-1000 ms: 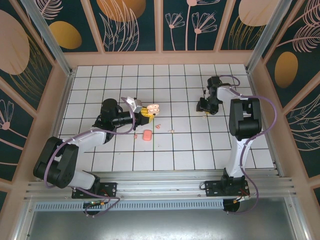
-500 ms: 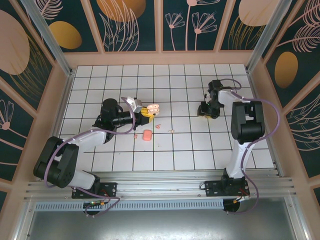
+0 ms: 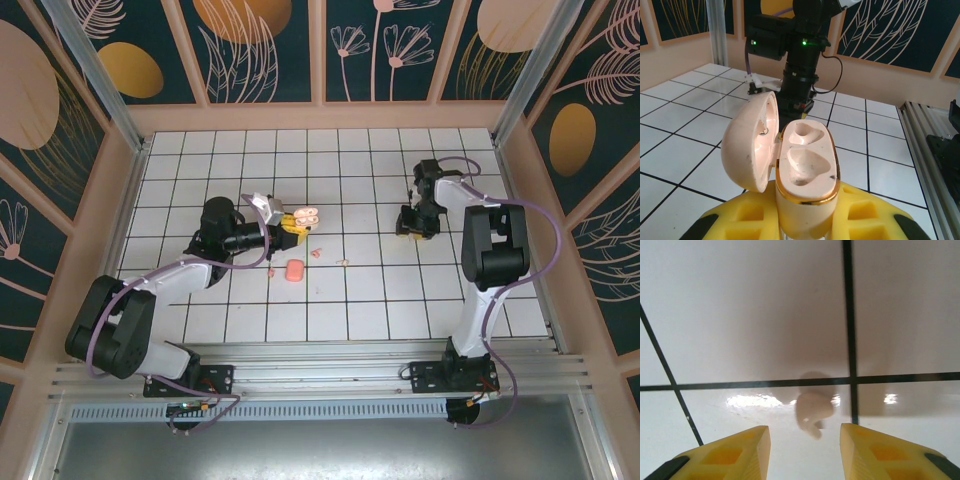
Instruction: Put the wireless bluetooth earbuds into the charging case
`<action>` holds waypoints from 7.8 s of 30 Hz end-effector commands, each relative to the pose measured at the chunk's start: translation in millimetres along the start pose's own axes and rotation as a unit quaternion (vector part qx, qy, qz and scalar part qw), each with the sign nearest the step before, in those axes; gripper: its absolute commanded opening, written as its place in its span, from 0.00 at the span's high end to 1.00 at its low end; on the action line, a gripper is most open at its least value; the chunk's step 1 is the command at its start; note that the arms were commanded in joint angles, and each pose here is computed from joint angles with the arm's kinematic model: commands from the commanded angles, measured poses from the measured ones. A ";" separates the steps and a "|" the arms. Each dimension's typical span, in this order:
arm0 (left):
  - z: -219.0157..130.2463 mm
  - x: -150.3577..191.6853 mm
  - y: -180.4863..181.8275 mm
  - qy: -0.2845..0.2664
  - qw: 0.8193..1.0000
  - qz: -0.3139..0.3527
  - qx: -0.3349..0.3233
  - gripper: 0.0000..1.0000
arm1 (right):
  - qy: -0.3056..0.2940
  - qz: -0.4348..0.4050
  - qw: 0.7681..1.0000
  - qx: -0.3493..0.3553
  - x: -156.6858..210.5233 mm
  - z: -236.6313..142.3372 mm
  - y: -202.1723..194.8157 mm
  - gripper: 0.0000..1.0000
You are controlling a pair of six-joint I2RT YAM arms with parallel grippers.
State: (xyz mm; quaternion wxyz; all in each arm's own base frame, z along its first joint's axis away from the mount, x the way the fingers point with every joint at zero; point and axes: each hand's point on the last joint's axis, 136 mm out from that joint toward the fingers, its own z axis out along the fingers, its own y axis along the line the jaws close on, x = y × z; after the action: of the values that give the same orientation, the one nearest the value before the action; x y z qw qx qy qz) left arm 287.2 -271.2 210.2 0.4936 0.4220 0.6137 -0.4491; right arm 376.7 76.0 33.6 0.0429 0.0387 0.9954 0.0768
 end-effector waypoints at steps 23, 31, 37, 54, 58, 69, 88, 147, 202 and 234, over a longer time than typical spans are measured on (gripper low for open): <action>1.3 -5.2 0.5 -0.002 1.000 0.005 -0.002 0.85 | 0.024 -0.042 0.996 0.069 -13.3 12.5 -1.6 0.61; 1.6 -4.6 1.5 -0.002 1.000 0.005 -0.003 0.85 | 0.032 -0.042 0.996 0.074 -7.0 19.9 -5.3 0.66; 1.5 -3.4 1.7 0.000 1.000 0.003 -0.004 0.85 | 0.028 -0.041 0.996 0.079 -7.3 19.0 -6.9 0.70; 0.6 -6.3 0.8 -0.002 1.000 0.007 -0.005 0.85 | 0.017 -0.036 0.997 0.069 -3.5 17.2 -5.4 0.74; 0.5 -7.6 2.0 -0.005 1.000 0.011 -0.010 0.85 | -0.022 -0.024 0.999 0.041 -11.9 -0.5 5.4 0.75; 2.2 -24.7 9.7 -0.043 0.997 0.044 -0.039 0.86 | -0.206 -0.025 0.970 -0.127 -30.3 -106.8 98.4 0.75; 4.3 -43.2 8.7 -0.083 0.988 0.107 -0.070 0.86 | -0.419 -0.152 0.820 -0.358 37.4 -269.1 243.2 0.75; 1.5 -57.4 4.8 -0.097 0.986 0.114 -0.073 0.86 | -0.381 -0.275 0.852 -0.232 75.3 -224.4 285.0 0.65; 5.4 -53.1 3.5 -0.085 0.988 0.113 -0.061 0.86 | -0.222 -0.199 0.853 -0.429 58.7 -230.8 270.9 0.66; 4.1 -57.4 3.4 -0.091 0.987 0.113 -0.066 0.86 | -0.206 -0.211 0.831 -0.471 76.6 -246.1 273.3 0.60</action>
State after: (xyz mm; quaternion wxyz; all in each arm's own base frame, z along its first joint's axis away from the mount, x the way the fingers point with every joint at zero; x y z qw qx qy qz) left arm 302.0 -276.9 241.6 0.5945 0.4079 0.5718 -0.3914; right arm 304.6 317.7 296.4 0.2661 -0.1747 0.8037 0.5027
